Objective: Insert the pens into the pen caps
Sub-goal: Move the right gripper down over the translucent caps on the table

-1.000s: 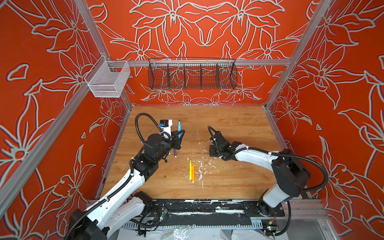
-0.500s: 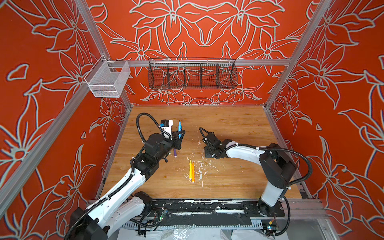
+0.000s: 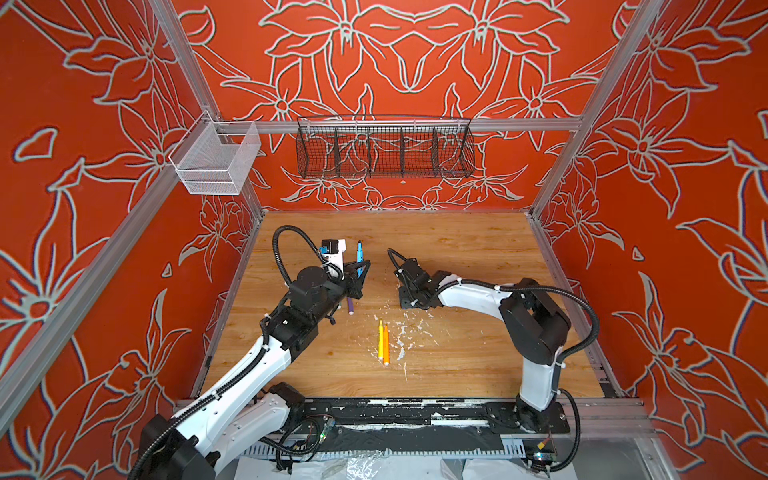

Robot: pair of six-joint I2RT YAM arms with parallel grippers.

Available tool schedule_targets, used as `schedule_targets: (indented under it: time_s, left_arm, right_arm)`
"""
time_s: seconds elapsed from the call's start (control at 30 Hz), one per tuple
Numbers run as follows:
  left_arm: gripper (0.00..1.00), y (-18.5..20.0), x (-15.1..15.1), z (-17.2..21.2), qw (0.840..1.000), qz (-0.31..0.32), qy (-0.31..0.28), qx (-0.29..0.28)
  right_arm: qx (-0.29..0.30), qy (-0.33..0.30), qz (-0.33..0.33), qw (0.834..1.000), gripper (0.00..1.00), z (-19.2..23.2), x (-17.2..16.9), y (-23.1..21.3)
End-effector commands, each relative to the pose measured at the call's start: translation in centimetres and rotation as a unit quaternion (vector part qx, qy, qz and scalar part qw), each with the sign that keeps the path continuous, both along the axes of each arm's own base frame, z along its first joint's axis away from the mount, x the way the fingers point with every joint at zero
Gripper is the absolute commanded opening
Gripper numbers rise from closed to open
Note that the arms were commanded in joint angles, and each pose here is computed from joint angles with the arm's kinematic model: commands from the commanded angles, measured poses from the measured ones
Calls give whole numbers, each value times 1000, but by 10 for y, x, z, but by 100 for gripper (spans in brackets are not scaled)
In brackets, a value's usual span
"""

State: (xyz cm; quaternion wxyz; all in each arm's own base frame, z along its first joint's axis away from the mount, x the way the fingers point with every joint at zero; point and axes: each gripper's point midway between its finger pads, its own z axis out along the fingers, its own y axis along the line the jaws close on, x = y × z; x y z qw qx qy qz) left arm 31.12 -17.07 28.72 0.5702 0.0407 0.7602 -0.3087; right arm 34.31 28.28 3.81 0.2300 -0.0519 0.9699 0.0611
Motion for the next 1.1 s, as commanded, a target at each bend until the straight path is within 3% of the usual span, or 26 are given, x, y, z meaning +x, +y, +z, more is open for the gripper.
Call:
schedule_targets:
  time_s: [0.0, 0.53, 1.07]
  left_arm:
    - [0, -2, 0, 5, 1000, -3, -4, -8]
    - [0, -4, 2, 3, 1000, -7, 0, -7]
    - [0, -6, 3, 1, 1000, -11, 5, -10]
  right_arm:
    - [-21, 7, 1, 1000, 56, -6, 1, -1]
    - [-21, 6, 2, 1000, 53, -3, -17, -12]
    - [-71, -11, -22, 997, 28, -6, -15, -34]
